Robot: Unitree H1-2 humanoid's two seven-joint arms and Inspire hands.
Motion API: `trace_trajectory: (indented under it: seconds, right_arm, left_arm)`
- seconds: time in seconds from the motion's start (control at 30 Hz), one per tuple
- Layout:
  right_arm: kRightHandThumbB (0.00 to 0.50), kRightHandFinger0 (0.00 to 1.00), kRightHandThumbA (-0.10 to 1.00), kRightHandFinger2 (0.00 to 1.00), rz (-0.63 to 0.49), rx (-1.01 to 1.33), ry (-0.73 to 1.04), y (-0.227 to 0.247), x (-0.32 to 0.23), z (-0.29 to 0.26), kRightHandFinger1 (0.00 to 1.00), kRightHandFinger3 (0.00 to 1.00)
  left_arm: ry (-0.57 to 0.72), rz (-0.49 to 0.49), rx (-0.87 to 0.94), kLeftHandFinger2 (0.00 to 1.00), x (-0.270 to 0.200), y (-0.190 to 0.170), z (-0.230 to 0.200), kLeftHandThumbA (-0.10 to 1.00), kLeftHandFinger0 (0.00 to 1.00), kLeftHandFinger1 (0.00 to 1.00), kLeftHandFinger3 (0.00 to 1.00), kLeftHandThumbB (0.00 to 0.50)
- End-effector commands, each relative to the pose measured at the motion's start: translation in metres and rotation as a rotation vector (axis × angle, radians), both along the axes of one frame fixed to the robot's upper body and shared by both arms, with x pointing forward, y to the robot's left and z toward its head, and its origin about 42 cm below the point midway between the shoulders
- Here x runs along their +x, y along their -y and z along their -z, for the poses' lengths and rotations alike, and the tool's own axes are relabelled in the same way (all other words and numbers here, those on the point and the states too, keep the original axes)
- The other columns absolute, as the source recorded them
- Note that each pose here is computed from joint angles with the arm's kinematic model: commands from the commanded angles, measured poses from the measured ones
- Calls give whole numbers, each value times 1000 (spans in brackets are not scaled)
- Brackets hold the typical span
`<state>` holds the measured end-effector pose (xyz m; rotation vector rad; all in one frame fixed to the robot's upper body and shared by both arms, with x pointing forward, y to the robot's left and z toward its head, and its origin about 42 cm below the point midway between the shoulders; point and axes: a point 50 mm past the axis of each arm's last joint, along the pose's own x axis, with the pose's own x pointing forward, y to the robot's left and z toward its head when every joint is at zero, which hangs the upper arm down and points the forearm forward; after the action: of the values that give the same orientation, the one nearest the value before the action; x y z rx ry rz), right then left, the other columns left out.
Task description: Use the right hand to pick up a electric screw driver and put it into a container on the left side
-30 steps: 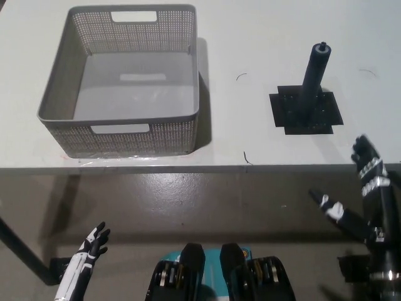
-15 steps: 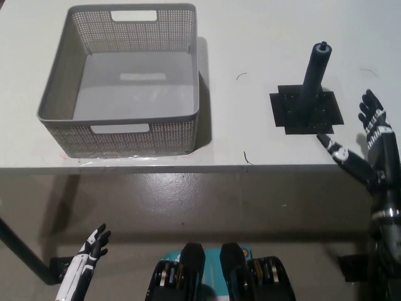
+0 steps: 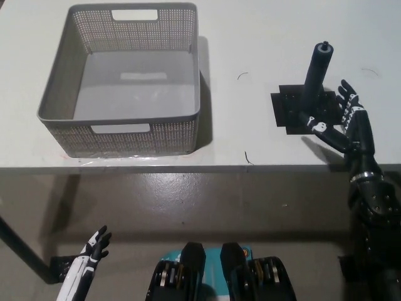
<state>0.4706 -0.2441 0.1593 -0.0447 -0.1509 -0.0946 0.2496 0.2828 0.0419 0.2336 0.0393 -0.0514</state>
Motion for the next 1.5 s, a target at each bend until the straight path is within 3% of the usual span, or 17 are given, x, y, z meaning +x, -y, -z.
trace_trajectory:
  seconds: [0.0, 0.43, 0.53, 0.6, 0.63, 0.67, 0.7, 0.73, 0.77, 0.8, 0.87, 0.9, 0.93, 1.07, 1.2, 1.3, 1.47]
  right_arm:
    - [322, 1000, 1000, 1000, 0, 23, 108, 1, 24, -35, 1000, 1000]
    - [303, 1000, 1000, 1000, -59, 102, -16, -8, 75, -61, 1000, 1000]
    - [404, 1000, 1000, 1000, -56, 121, -45, -11, 92, -81, 1000, 1000]
    - [429, 1000, 1000, 1000, -40, 96, -52, -13, 100, -94, 1000, 1000]
    - [448, 1000, 874, 1000, 43, 38, -55, -19, 108, -111, 1000, 1000]
    - [459, 1000, 832, 1000, 64, 31, -57, -18, 110, -114, 1000, 1000]
    - [198, 733, 165, 532, 154, 51, -81, -22, 115, -127, 602, 701]
    - [356, 218, 198, 514, 218, 73, -91, -23, 117, -135, 318, 623]
    - [306, 44, -1, 332, 250, 53, -88, -24, 118, -139, 152, 300]
    - [217, 2, -96, 191, 265, 36, -82, -25, 119, -146, 6, 48]
    - [172, 0, -100, 155, 256, 55, -82, -26, 120, -150, 0, 73]
    - [165, 0, -100, 420, 240, 92, -72, -30, 122, -155, 31, 336]
    - [175, 0, -100, 493, 231, 101, -64, -33, 122, -157, 62, 392]
    - [178, 0, -100, 500, 217, 70, -45, -45, 121, -155, 52, 392]
    - [158, 0, -100, 531, 225, 94, -26, -48, 119, -150, 87, 491]
    - [177, 0, -100, 550, 230, 88, -21, -51, 119, -151, 119, 512]
    - [141, 0, -100, 577, 224, 99, 10, -56, 119, -157, 153, 566]
  left_arm:
    - [47, 30, 1, 1000, -2, 2, -5, 1000, 1000, 1000, 1000, 221]
    - [49, 32, -4, 1000, -5, 2, -4, 1000, 1000, 1000, 1000, 235]
    - [50, 43, -5, 1000, -6, 3, -2, 1000, 1000, 1000, 1000, 233]
    - [51, 51, -8, 1000, -6, 4, -2, 1000, 1000, 1000, 1000, 232]
    - [50, 52, -5, 1000, -8, 4, 0, 1000, 1000, 1000, 1000, 228]
    - [48, 53, -7, 1000, -9, 5, 0, 1000, 1000, 1000, 1000, 228]
    - [46, 54, -7, 1000, -10, 6, 0, 1000, 1000, 1000, 1000, 230]
    - [47, 54, -8, 1000, -10, 6, 0, 1000, 1000, 1000, 1000, 231]
    - [50, 56, -10, 1000, -11, 6, 0, 999, 1000, 1000, 1000, 231]
    - [52, 56, -10, 1000, -10, 6, 0, 997, 1000, 1000, 1000, 234]
    - [57, 55, -2, 1000, -9, 4, -2, 996, 1000, 1000, 1000, 235]
    - [65, 52, 2, 1000, -5, 3, -5, 1000, 1000, 1000, 1000, 242]
    - [67, 52, 5, 1000, -3, 2, -6, 1000, 1000, 1000, 1000, 242]
    - [61, 67, 2, 1000, -2, -1, -8, 1000, 1000, 1000, 1000, 252]
    - [56, 75, -9, 1000, -6, 1, -6, 994, 1000, 1000, 1000, 240]
    - [51, 73, -11, 1000, -7, -1, -5, 999, 1000, 1000, 1000, 242]
    - [49, 68, 4, 1000, -8, -1, -2, 1000, 1000, 1000, 1000, 233]
